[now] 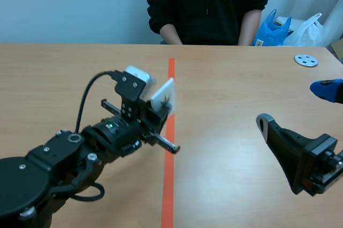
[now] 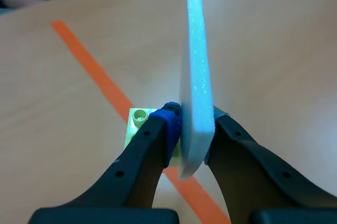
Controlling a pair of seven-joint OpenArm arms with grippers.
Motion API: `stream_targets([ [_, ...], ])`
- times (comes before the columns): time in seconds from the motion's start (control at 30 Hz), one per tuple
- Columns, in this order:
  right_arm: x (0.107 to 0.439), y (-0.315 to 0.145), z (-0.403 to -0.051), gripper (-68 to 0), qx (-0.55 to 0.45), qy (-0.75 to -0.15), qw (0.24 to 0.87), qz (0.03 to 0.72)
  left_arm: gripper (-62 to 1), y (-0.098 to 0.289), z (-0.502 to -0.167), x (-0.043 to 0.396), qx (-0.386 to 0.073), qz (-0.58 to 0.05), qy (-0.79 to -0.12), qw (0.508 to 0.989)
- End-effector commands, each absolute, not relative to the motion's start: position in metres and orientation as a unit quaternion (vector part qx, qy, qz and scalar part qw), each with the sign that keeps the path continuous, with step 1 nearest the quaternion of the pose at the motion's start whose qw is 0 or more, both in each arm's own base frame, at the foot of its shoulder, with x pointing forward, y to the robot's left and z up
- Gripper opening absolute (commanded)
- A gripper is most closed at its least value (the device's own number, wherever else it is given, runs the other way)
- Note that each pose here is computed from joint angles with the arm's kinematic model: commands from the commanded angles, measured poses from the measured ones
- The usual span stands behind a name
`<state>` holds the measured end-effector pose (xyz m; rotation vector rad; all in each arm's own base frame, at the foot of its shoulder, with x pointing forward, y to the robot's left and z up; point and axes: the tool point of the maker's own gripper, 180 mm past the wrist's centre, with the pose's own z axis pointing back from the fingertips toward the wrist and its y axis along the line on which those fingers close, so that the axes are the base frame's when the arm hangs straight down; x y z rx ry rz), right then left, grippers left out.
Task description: Sort the leaf by its shape. The table is split by an orange tape line. A compound leaf with several leaflets goes to the left side, a simple leaf with one blade goes to the right side. Return to the home posture when a red brick is placed on the table.
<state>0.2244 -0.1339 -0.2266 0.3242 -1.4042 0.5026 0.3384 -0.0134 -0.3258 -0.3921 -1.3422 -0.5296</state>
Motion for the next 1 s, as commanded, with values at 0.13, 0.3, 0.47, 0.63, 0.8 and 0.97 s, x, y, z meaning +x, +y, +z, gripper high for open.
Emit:
stream_targets([
  [0.13,0.227,-0.135,-0.216,0.4,0.148,-0.65,0.712,0.223,-55.4,0.049,-0.291,0.387,-0.112,-0.17,-0.649,0.733],
  [0.3,0.227,-0.135,-0.216,0.4,0.148,-0.649,0.712,0.223,-55.4,0.111,-0.27,0.412,-0.052,-0.117,-0.672,0.729],
  [0.47,0.227,-0.135,-0.216,0.4,0.148,-0.65,0.712,0.223,-55.4,0.164,-0.269,0.426,-0.014,-0.085,-0.671,0.737],
  [0.63,0.227,-0.135,-0.217,0.4,0.148,-0.652,0.712,0.213,-55.4,0.207,-0.286,0.432,0.025,-0.07,-0.654,0.753],
  [0.8,0.226,-0.135,-0.217,0.4,0.15,-0.654,0.713,0.204,-55.4,0.239,-0.306,0.433,0.048,-0.048,-0.632,0.772],
  [0.97,0.226,-0.135,-0.217,0.4,0.15,-0.654,0.713,0.204,-55.4,0.264,-0.321,0.432,0.055,-0.007,-0.621,0.782],
])
